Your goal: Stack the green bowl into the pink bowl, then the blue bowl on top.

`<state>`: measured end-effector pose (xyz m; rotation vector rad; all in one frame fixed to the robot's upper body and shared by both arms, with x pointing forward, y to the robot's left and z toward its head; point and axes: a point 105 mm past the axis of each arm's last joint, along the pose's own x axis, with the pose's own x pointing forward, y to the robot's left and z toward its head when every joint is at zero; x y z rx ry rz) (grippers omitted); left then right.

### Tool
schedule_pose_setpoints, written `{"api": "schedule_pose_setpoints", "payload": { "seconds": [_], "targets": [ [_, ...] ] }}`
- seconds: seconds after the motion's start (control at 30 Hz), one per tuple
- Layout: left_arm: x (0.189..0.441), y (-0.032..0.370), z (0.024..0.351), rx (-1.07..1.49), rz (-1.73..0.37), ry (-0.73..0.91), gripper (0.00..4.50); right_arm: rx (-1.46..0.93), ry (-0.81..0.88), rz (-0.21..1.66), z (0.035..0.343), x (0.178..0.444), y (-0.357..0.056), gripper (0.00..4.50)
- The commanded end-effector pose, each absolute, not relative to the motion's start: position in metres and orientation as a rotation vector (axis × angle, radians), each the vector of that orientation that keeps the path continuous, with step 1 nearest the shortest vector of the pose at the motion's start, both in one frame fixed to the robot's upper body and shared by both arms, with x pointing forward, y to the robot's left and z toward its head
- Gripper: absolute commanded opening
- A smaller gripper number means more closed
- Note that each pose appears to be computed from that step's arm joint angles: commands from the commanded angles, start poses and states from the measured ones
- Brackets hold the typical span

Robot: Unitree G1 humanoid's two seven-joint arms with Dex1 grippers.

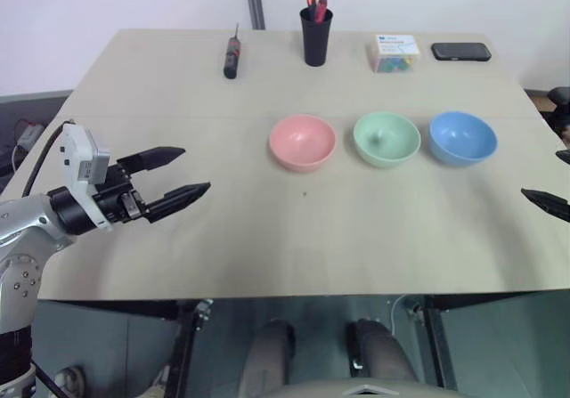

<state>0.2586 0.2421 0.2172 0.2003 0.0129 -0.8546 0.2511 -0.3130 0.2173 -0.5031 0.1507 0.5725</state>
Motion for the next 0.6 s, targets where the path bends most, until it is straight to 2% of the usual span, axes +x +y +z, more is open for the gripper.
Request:
{"api": "schedule_pose_setpoints", "payload": {
  "seconds": [0.03,0.3,0.6],
  "targets": [
    [0.258,0.240,0.229,0.225,-0.847,-0.033,4.44,-0.538,0.104,0.562,0.232,0.252,-0.315,4.50],
    [0.264,0.217,0.226,0.187,-0.862,-0.074,4.44,-0.514,0.080,0.579,0.222,0.262,-0.303,4.50],
    [0.270,0.198,0.221,0.144,-0.853,-0.099,4.44,-0.500,0.002,0.639,0.213,0.285,-0.258,4.50]
  ]
}}
